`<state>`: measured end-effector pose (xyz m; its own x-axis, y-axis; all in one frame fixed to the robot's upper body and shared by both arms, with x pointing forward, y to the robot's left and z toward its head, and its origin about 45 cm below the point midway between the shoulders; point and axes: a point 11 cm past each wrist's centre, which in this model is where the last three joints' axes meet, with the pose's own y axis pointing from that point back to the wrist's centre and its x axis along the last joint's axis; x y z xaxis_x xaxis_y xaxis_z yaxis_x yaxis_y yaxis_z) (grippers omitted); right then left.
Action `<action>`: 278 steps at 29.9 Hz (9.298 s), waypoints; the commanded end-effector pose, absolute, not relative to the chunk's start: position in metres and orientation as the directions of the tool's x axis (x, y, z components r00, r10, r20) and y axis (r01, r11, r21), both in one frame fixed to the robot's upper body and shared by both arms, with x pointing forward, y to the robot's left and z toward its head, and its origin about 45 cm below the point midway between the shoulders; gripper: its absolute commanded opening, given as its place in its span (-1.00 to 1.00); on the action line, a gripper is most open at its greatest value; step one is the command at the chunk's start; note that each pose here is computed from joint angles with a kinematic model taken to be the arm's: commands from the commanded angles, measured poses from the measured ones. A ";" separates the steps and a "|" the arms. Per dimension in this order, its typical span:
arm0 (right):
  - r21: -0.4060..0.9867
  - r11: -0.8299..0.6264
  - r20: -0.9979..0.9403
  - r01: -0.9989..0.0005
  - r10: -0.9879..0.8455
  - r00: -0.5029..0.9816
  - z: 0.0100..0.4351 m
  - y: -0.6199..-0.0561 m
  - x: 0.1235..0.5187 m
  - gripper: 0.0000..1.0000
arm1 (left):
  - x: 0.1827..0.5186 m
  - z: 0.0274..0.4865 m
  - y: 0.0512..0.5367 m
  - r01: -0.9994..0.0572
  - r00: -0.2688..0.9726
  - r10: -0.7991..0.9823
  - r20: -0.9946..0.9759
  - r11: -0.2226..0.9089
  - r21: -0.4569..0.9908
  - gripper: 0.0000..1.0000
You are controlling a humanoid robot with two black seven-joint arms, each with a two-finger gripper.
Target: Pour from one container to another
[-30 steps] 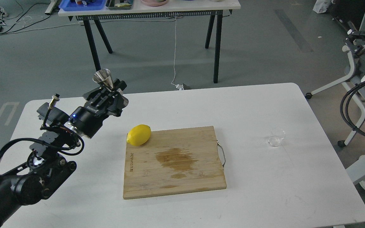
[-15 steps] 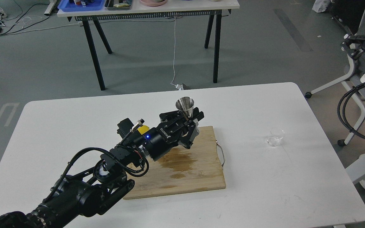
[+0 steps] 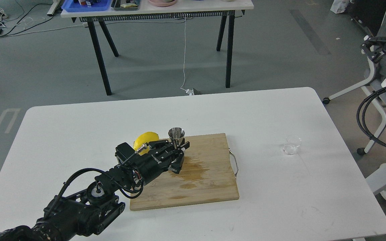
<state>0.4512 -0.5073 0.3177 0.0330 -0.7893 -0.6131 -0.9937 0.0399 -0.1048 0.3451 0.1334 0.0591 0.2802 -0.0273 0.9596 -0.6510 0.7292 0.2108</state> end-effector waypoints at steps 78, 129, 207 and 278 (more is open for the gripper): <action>-0.076 0.054 -0.628 -0.996 -0.778 0.006 0.299 -0.510 0.443 0.97 | 0.325 0.040 0.153 -0.641 0.324 -0.059 0.944 0.720 0.265 0.89; -0.006 0.078 -0.629 -0.997 -0.776 -0.057 0.261 -0.519 0.423 0.97 | 0.323 0.251 0.363 -0.759 0.630 0.615 0.475 0.618 0.206 0.83; 0.781 0.042 -0.585 -0.623 -0.300 -0.754 0.075 -0.365 0.340 0.95 | 0.396 0.294 0.356 -0.851 0.501 0.837 -0.220 0.430 -0.302 0.89; 0.768 0.019 -0.589 -0.640 -0.369 -0.719 0.066 -0.334 0.364 0.13 | 0.395 0.284 0.365 -0.868 0.476 0.849 -0.229 0.412 -0.279 0.90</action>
<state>0.3636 -0.3348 0.0657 -0.7194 -0.3687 -0.5886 -0.6397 0.0214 0.7684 0.3945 0.3649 0.2837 0.4754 0.8493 -0.2294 -0.8682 0.4109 -0.2781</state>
